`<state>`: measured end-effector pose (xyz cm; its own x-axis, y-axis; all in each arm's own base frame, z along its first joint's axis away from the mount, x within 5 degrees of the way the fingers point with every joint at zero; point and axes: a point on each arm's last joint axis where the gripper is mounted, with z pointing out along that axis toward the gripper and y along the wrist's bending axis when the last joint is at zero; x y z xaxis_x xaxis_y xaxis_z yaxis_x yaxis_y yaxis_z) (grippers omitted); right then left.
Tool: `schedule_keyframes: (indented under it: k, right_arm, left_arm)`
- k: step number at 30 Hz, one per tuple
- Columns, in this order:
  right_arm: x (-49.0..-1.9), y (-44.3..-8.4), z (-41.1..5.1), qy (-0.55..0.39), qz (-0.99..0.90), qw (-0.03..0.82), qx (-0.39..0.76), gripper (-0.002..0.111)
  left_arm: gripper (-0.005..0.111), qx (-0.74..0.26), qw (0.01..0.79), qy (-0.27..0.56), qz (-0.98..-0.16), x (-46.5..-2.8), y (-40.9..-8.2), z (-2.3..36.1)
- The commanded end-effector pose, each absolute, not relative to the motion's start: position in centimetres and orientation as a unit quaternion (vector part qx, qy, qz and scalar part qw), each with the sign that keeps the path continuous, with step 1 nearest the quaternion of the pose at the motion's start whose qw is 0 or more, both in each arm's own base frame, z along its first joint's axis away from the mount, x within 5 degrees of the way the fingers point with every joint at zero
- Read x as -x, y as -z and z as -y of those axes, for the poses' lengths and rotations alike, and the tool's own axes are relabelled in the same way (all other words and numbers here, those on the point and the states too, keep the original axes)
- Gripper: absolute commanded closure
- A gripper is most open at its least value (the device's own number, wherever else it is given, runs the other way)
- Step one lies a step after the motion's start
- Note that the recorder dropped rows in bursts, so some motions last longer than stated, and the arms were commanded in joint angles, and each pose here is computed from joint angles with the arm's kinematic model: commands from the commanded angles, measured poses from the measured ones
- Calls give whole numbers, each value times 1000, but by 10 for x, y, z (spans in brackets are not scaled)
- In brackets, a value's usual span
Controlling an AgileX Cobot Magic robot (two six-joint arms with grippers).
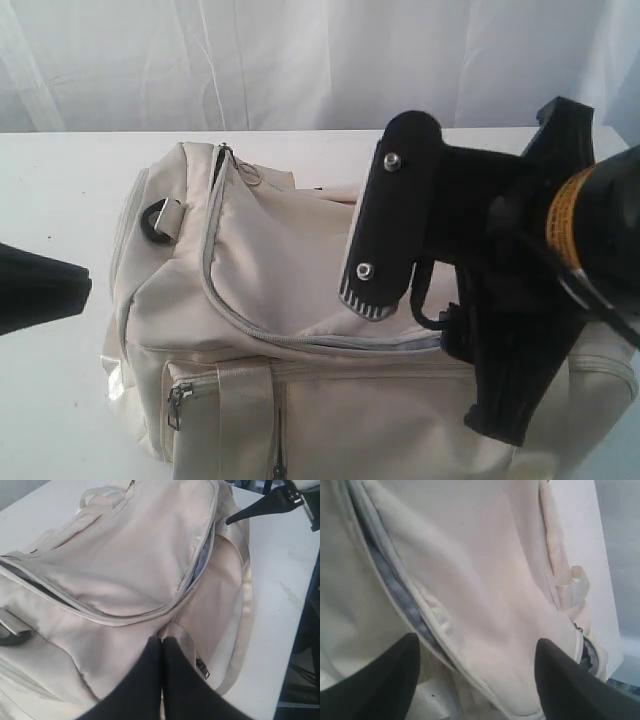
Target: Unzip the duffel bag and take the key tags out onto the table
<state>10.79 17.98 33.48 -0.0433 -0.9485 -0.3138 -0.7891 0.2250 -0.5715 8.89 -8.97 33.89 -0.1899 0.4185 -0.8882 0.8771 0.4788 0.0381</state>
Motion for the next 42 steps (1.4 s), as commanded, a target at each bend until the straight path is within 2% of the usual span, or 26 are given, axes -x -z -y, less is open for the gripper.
schedule_keyframes:
  k: [1,7,17,19,20,22,23,32,37,39,42]
  right_arm:
    - [-111,-325,-182,171,-699,277,636,47]
    - [-113,-316,-187,200,-669,240,674,48]
    - [-114,-318,-186,205,-665,245,675,52]
    - [-111,-328,-179,180,-695,270,641,59]
    - [-107,-338,-171,156,-717,293,613,68]
    - [-103,-354,-153,144,-713,329,602,89]
    - [-102,-362,-144,147,-704,346,602,108]
    - [-130,-352,-118,171,-702,257,642,108]
    - [-128,-350,-120,186,-598,223,747,108]
    - [-126,-345,-123,175,-582,211,766,103]
    - [-126,-335,-123,176,-579,193,772,87]
  left_arm:
    - [107,-449,466,251,-720,-88,-327,94]
    - [107,-455,467,248,-716,-87,-322,96]
    - [107,-454,467,249,-717,-87,-322,96]
    - [107,-452,466,250,-718,-87,-322,96]
    - [107,-450,467,253,-718,-87,-323,96]
    - [107,-449,467,254,-718,-87,-323,96]
    - [107,-446,467,254,-719,-87,-323,96]
    - [107,-446,467,254,-719,-87,-323,96]
    - [107,-446,467,254,-719,-87,-323,96]
    - [107,-446,467,254,-719,-87,-323,96]
    - [107,-446,467,255,-720,-87,-323,96]
